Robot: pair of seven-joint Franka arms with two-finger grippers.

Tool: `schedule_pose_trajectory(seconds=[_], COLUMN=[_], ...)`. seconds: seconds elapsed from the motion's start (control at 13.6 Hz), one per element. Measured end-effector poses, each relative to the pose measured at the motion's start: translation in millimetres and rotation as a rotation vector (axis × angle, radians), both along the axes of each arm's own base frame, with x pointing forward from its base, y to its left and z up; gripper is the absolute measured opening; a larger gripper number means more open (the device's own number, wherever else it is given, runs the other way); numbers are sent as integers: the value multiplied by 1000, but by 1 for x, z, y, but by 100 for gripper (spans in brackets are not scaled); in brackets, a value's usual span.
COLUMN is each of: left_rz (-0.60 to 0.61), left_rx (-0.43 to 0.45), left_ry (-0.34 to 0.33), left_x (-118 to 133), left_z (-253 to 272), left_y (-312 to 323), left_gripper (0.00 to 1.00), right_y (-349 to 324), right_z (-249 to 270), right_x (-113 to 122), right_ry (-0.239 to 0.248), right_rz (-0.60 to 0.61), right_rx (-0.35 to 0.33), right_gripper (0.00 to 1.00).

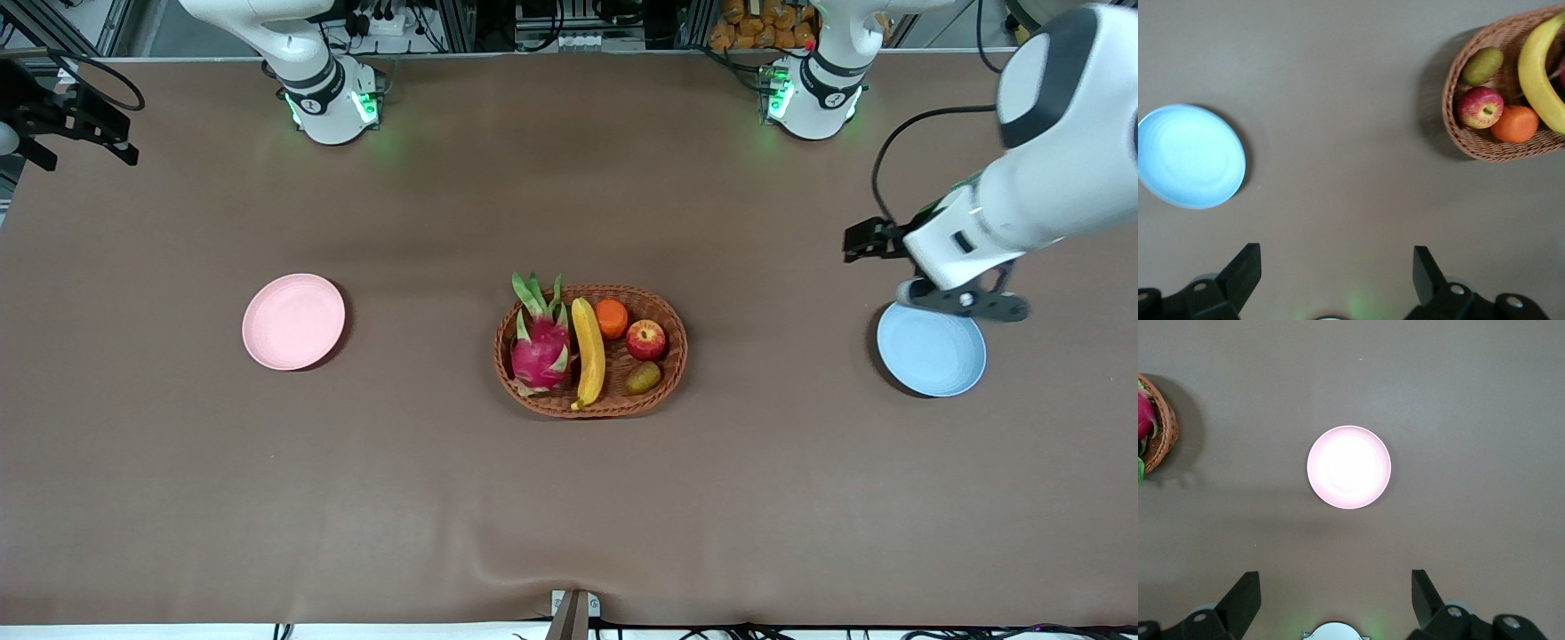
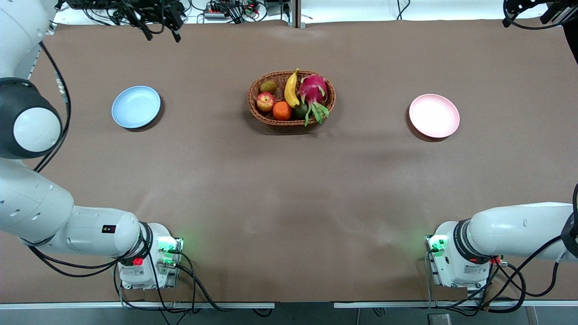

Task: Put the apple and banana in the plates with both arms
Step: 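Move the left gripper toward the apple while the right gripper reaches the basket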

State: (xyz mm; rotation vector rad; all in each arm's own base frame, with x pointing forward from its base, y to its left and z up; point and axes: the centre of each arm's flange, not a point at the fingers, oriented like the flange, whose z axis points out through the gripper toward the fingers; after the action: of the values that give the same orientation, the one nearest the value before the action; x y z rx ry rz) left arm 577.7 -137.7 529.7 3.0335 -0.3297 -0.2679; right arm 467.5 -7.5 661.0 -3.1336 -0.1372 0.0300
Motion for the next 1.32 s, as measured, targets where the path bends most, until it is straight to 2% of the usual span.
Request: schedule_pose_trajectory(seconds=[0.22, 0.44, 0.88, 1.1, 1.32], left_rz=[-59, -111, -188, -113, 19], left_rx=[-21, -48, -83, -76, -66], left_ry=[-6, -3, -36, -30, -29], left_x=[6, 10, 6, 5, 6], left_z=[-38, -71, -120, -137, -152], left_y=[-29, -64, -120, -128, -143], left_gripper=[100, 100, 100, 100, 100], right_y=[32, 68, 219, 276, 293], right_z=[-8, -24, -72, -110, -143], right_x=[8, 24, 65, 90, 113], right_ry=[3, 0, -31, -44, -53], right_rz=[34, 16, -49, -49, -62], right_rx=[9, 36, 33, 64, 105], right_gripper=[100, 100, 100, 100, 100])
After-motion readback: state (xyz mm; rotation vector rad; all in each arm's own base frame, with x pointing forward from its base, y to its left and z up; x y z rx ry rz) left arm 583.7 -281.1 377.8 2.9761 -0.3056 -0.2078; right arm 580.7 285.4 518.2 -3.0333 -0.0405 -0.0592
